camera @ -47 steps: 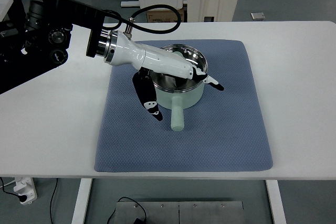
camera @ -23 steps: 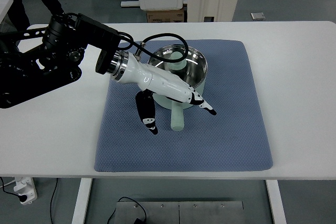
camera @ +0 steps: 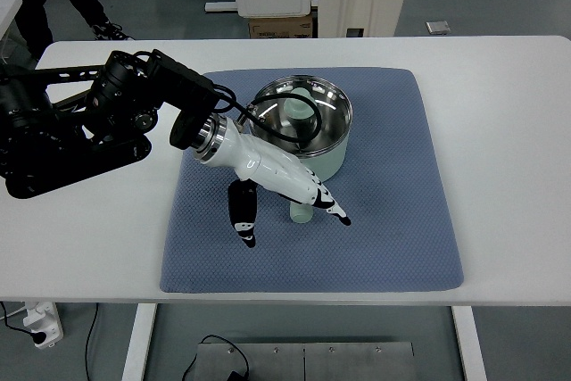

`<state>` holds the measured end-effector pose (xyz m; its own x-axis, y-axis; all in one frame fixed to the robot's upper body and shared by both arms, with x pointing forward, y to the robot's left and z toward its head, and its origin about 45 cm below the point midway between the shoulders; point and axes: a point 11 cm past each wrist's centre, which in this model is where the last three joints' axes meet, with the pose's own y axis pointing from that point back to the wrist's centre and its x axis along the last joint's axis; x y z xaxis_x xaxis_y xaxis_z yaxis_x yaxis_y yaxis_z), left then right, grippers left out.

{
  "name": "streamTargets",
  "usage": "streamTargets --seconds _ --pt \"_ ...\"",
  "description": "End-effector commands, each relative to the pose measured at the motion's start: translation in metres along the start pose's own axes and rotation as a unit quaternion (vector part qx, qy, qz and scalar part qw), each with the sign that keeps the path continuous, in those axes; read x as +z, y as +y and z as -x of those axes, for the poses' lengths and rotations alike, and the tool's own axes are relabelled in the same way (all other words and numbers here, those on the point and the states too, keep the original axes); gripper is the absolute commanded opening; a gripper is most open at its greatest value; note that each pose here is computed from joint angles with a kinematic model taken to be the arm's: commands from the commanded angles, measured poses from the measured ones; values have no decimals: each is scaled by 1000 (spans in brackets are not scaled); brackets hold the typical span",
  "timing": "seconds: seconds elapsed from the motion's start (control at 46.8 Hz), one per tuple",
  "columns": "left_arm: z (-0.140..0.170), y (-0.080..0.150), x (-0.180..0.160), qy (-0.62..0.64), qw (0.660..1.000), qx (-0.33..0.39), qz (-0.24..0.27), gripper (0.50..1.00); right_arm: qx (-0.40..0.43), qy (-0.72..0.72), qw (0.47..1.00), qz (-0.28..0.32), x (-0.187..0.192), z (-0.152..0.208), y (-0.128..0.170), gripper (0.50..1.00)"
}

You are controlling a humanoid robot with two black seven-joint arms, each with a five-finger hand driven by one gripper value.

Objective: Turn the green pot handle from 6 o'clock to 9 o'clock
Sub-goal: 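Push the green handle with the left hand, rotating the pot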

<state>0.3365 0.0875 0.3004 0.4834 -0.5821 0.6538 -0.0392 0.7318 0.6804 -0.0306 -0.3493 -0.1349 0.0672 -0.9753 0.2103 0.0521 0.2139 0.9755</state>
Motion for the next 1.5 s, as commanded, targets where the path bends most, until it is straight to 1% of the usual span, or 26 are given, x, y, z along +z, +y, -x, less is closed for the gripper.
streamTargets --seconds 0.0,0.128,0.235,0.428,0.684,0.963,1.219,1.476 --pt "4 -5 -1 -10 1000 -13 -6 1000 0 0 1000 0 0 0 0 1000" --pt "11 -9 -4 -18 999 -29 -14 1000 0 0 1000 0 0 0 0 1000" --pt "11 -12 -2 -23 999 -32 -13 1000 0 0 1000 0 0 0 0 1000" --pt "11 -13 -3 -29 999 -34 -17 1000 0 0 1000 0 0 0 0 1000" --pt "20 -14 -10 -37 997 -55 -34 1000 0 0 1000 0 0 0 0 1000" --pt "22 -8 -16 -44 995 -70 -53 1000 0 0 1000 0 0 0 0 1000" --pt "15 2 -21 -57 993 -69 -72 1000 0 0 1000 0 0 0 0 1000" --pt "34 3 -29 -61 990 -99 -86 1000 0 0 1000 0 0 0 0 1000"
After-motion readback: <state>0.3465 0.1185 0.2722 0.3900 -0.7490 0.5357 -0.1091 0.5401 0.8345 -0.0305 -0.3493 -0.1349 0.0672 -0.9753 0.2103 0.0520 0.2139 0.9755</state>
